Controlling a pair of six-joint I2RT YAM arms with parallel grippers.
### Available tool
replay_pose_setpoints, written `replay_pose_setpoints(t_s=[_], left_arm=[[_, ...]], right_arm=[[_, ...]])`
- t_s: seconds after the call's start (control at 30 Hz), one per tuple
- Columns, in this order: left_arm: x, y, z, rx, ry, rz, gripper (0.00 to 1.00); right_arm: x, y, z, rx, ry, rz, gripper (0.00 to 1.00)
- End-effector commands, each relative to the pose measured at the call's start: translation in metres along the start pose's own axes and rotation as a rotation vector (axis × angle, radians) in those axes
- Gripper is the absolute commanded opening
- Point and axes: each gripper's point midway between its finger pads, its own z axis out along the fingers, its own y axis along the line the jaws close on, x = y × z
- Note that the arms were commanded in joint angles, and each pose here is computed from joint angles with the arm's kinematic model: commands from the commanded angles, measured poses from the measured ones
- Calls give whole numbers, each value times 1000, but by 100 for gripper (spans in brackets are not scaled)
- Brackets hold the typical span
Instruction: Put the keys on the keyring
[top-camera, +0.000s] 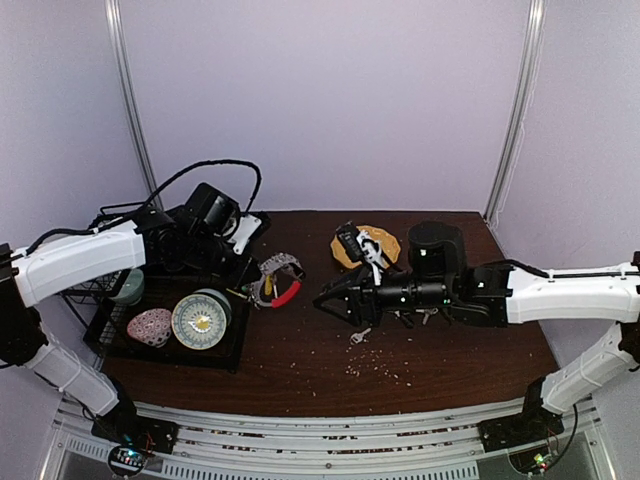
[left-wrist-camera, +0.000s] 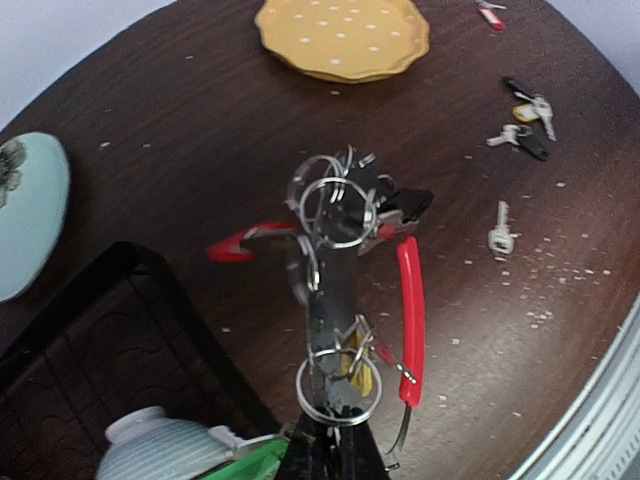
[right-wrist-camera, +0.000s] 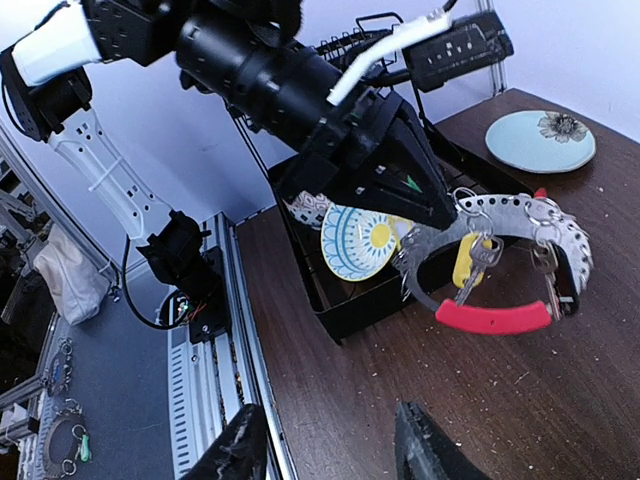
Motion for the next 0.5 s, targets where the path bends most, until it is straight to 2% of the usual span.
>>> replay_pose_setpoints(t_s=[0.0,0.13,0.2,0.27,0.37,0.4,0.47], left_arm=[[-44,-72,-31,260,-169,14,0],[-54,-73,-47,273,-243,-21,0],[-56,-85,-54,331,-277,0,0],[-54,-109,-61,402,-311,100,0],[-46,-136,-68,406,-329,280,0],[-43,-137,-66,386,-318,312,0],[-41,-124,-62,305,-293,328,0]], right_arm=[[-11,5,10,-40,-38,29,46],[-10,-1,18,-19,-40,32,53],[-14,-7,20,12,-54,21,54],[-15,-10,22,22,-55,9,54],[-17,-20,18,86,-41,-7,53],[-20,-16,13,80,-46,-30,52],[-24,11,-2,-38,-49,-103,51]])
